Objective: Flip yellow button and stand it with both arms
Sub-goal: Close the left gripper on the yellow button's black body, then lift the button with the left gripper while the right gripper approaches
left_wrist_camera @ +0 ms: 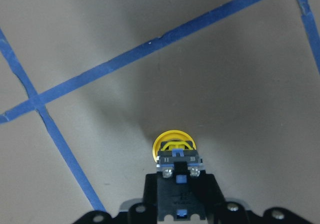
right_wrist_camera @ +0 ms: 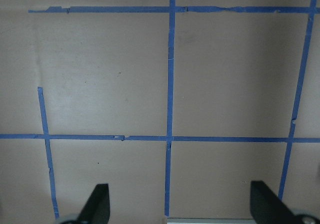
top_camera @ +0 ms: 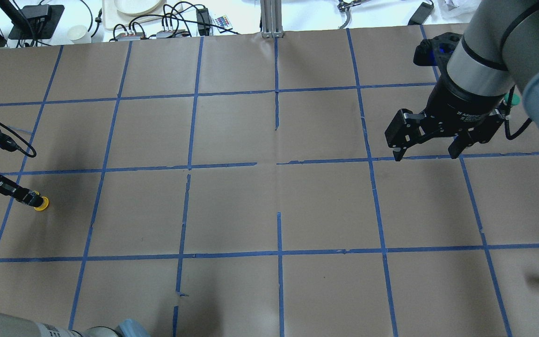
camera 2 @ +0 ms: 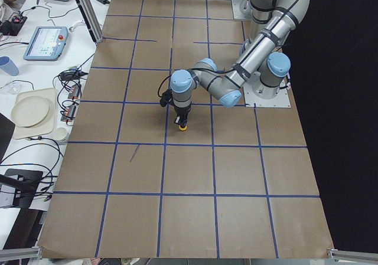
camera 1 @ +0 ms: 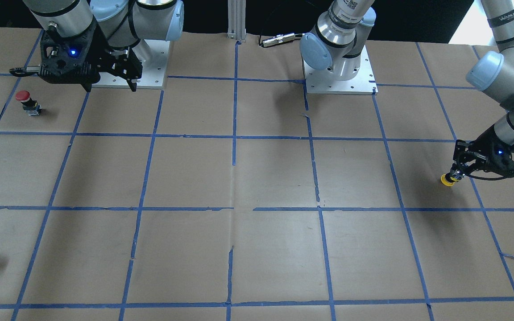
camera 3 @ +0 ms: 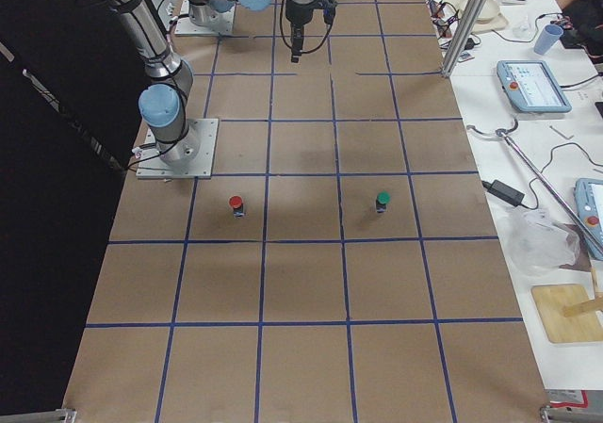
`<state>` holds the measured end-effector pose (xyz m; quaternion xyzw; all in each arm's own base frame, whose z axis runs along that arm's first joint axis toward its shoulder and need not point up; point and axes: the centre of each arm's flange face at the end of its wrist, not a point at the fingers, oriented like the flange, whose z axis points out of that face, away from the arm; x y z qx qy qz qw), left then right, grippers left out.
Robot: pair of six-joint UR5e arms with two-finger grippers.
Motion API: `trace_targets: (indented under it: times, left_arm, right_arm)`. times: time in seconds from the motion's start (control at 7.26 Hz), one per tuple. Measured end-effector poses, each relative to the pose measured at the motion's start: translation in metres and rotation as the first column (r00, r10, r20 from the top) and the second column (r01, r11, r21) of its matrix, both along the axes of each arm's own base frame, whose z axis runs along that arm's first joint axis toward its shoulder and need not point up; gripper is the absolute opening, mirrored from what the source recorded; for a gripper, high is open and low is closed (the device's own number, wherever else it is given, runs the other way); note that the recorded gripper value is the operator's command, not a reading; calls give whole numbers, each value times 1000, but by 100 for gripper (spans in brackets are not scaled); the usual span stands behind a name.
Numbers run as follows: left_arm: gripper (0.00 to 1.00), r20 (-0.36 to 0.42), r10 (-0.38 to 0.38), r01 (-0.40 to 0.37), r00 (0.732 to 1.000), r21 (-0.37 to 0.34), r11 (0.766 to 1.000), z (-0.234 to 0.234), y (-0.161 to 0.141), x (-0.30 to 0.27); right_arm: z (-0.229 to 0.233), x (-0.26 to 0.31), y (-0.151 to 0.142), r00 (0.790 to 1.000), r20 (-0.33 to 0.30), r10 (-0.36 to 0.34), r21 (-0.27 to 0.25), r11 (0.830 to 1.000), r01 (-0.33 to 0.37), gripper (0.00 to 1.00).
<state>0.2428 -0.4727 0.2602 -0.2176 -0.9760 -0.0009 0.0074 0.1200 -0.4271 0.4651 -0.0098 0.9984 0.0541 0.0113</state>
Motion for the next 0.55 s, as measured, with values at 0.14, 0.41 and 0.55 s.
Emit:
trace_targets:
  times: [0.14, 0.41, 0.55]
  left_arm:
    - [12, -55, 0, -2, 998, -25, 1000, 27, 0, -32]
    - [12, -257, 18, -35, 966, -59, 998, 68, 1, -116]
    - [12, -363, 30, -57, 931, -65, 996, 76, 0, -149]
  right_arm:
    - [0, 0, 0, 1000, 1, 1, -1, 1000, -1, 100]
    - [-2, -1, -4, 1000, 4, 4, -3, 1000, -4, 100]
    - [-2, -1, -4, 1000, 5, 0, -2, 1000, 0, 100]
